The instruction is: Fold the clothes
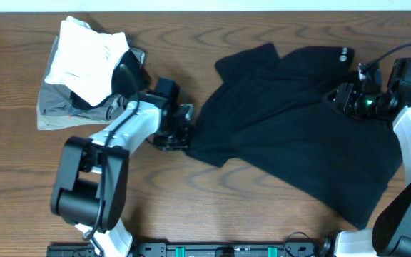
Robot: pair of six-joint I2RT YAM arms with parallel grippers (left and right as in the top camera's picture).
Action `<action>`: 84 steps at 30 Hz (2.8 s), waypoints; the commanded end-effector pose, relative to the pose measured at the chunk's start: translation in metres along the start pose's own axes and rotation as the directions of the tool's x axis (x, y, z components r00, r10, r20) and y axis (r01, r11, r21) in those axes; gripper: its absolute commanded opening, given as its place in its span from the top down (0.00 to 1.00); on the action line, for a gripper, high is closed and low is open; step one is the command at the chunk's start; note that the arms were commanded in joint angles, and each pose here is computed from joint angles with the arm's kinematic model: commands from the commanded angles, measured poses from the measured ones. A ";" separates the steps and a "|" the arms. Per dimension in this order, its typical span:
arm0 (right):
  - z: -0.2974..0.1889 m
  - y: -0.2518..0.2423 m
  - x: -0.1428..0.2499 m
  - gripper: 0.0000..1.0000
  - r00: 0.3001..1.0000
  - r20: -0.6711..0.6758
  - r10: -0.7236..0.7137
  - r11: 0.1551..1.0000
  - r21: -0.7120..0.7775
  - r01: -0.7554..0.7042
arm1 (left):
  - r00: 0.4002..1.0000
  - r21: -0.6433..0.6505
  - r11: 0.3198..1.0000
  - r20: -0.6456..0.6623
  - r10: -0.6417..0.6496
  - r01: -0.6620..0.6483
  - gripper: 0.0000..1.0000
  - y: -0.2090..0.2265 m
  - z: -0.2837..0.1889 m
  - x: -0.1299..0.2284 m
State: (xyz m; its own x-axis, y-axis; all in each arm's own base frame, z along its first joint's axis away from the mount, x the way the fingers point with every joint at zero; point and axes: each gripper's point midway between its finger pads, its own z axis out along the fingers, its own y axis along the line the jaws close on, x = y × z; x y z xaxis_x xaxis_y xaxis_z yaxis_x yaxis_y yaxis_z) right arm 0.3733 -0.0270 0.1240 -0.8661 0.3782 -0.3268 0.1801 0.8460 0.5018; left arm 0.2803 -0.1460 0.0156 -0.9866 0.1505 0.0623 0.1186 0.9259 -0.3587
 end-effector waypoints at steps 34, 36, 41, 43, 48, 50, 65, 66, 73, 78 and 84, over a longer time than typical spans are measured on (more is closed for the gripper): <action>0.113 -0.232 -0.006 0.99 0.883 0.221 0.415 0.748 0.469 -0.469 | 0.995 0.013 0.995 -0.004 -0.096 0.097 0.47 0.010 -0.029 0.009; 0.125 -0.231 -0.024 0.99 0.884 0.252 0.394 0.783 0.411 -0.466 | 0.995 0.032 0.995 -0.005 -0.095 0.096 0.43 0.007 -0.029 0.008; 0.131 -0.213 -0.068 0.84 0.905 0.263 0.334 0.866 0.293 -0.404 | 0.996 0.075 0.994 0.029 -0.079 0.076 0.36 0.000 -0.030 -0.001; 0.123 -0.202 -0.085 0.63 0.921 0.272 0.278 0.901 0.258 -0.348 | 0.995 0.119 0.992 0.077 -0.057 0.047 0.36 -0.008 -0.032 -0.014; 0.067 -0.163 -0.121 0.51 0.921 0.327 0.212 0.944 0.174 -0.279 | 0.966 0.160 0.985 0.256 0.024 -0.067 0.37 -0.025 -0.046 -0.059; 0.039 -0.145 -0.125 0.51 0.917 0.338 0.210 0.952 0.143 -0.271 | 0.937 0.158 0.979 0.342 0.070 -0.130 0.49 -0.034 -0.052 -0.079; -0.056 -0.041 -0.072 0.51 0.956 0.234 0.177 0.969 0.131 -0.212 | 0.797 0.062 0.940 0.550 0.249 -0.336 0.66 -0.054 -0.016 -0.151; -0.052 -0.036 -0.068 0.51 0.961 0.214 0.176 0.970 0.131 -0.207 | 0.785 0.059 0.937 0.566 0.252 -0.344 0.69 -0.055 -0.013 -0.157; -0.037 -0.012 -0.055 0.51 0.982 0.148 0.120 0.982 0.127 -0.140 | 0.724 0.098 0.920 0.651 0.230 -0.380 0.81 -0.074 -0.013 -0.179; -0.032 -0.003 -0.050 0.52 0.987 0.123 0.102 0.985 0.123 -0.117 | 0.669 0.044 0.924 0.703 0.243 -0.381 0.90 -0.077 -0.019 -0.193; -0.027 0.003 -0.037 0.52 0.992 0.075 0.105 0.985 0.127 -0.114 | 0.669 0.004 0.939 0.703 0.241 -0.343 0.92 -0.065 -0.004 -0.205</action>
State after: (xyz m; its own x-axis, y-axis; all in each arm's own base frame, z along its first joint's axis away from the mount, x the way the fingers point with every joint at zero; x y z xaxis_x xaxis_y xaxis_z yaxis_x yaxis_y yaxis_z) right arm 0.3955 -0.0557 0.1605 -0.7867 0.5189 -0.3345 0.3591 0.8254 0.4356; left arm 0.4660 -0.2416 0.0476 -0.6952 0.0849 -0.7138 0.4874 0.7856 -0.3812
